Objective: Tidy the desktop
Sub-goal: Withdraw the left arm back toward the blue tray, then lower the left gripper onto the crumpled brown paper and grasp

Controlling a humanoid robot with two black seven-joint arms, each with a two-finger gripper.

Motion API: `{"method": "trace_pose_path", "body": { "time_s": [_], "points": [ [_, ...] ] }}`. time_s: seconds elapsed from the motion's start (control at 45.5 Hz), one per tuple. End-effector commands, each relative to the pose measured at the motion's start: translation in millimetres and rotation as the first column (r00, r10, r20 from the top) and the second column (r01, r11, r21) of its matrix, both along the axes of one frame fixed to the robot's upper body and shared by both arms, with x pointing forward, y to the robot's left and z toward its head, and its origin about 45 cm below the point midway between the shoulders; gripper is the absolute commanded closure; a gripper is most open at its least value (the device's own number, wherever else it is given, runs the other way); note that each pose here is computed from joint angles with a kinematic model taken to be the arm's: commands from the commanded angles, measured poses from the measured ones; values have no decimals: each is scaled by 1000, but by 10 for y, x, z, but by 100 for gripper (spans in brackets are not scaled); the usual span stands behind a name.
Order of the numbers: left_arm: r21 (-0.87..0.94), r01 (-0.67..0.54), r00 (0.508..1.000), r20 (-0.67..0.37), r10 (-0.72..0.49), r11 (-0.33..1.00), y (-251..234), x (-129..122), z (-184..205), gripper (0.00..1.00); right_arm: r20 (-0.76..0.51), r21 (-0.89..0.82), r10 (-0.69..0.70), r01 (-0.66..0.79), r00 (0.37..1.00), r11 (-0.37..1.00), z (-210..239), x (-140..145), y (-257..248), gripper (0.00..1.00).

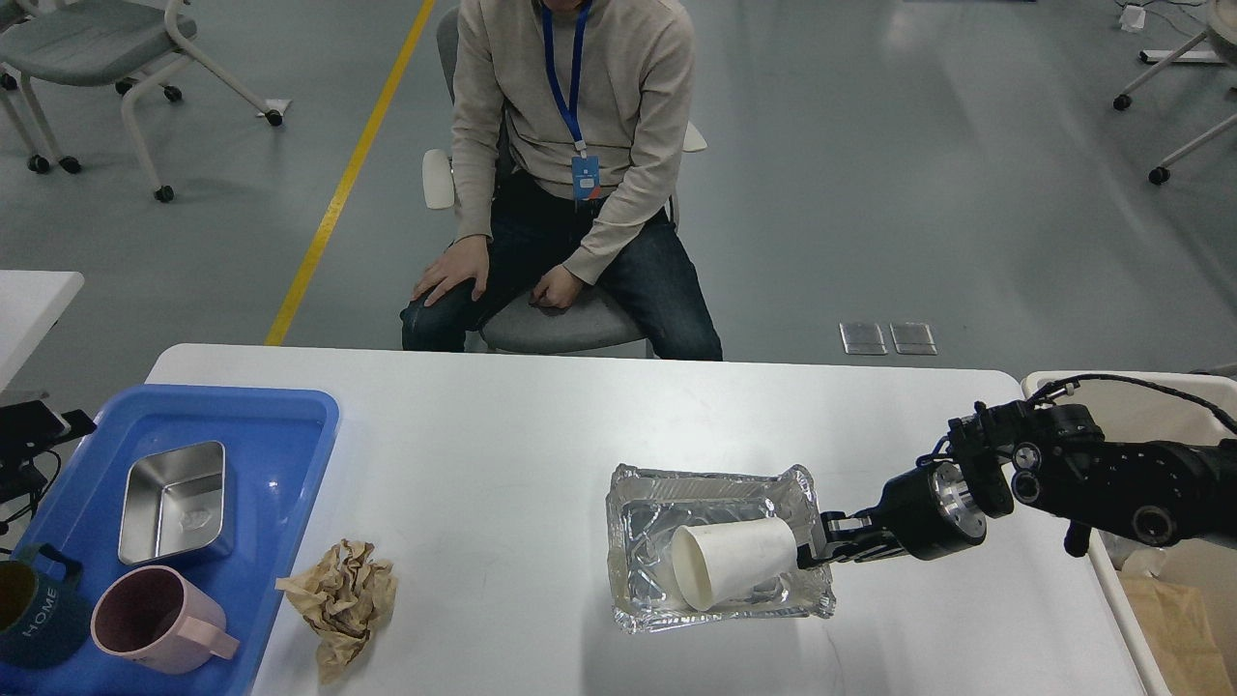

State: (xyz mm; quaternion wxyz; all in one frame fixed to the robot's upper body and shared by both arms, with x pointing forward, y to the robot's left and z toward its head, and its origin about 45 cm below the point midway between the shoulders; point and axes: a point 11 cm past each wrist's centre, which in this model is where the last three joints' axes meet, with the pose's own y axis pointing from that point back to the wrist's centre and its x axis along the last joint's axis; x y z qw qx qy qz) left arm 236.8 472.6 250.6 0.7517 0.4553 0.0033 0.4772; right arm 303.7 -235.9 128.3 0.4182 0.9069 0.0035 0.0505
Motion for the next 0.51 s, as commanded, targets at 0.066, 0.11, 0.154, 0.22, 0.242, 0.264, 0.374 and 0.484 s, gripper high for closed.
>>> {"method": "trace_pose_path", "body": {
  "time_s": [0.066, 0.11, 0.154, 0.22, 0.242, 0.264, 0.374, 0.484],
  "points": [
    [1, 36, 997, -73, -36, 999, -182, -1, -416, 24, 4, 2, 1, -1, 1000, 1000, -2, 4, 16, 100],
    [-6, 48, 994, -95, -49, 999, -243, -9, -532, 24, 5, 3, 1, -1, 1000, 1000, 1, 7, 18, 100],
    [-14, 62, 992, -114, -63, 998, -326, -18, -648, 24, 7, 4, 0, 0, 1000, 1000, 4, 12, 20, 100],
    [-20, 78, 988, -133, -80, 997, -449, -32, -810, 24, 7, 4, 0, 0, 1000, 1000, 4, 12, 20, 100],
    [-22, 83, 987, -137, -85, 996, -488, -33, -855, 24, 7, 4, 0, 0, 1000, 1000, 4, 12, 20, 100],
    [-23, 86, 986, -142, -89, 996, -515, -35, -899, 24, 8, 5, -1, 1, 1000, 1000, 7, 15, 22, 100],
    [-34, 123, 980, -155, -127, 992, -677, 0, -1048, 24, 9, 7, -2, 2, 1000, 1000, 12, 16, 22, 100],
    [-49, 152, 975, -155, -158, 987, -831, 44, -1134, 24, 12, 7, -4, 4, 1000, 1000, 17, 22, 17, 100]
  ]
}}
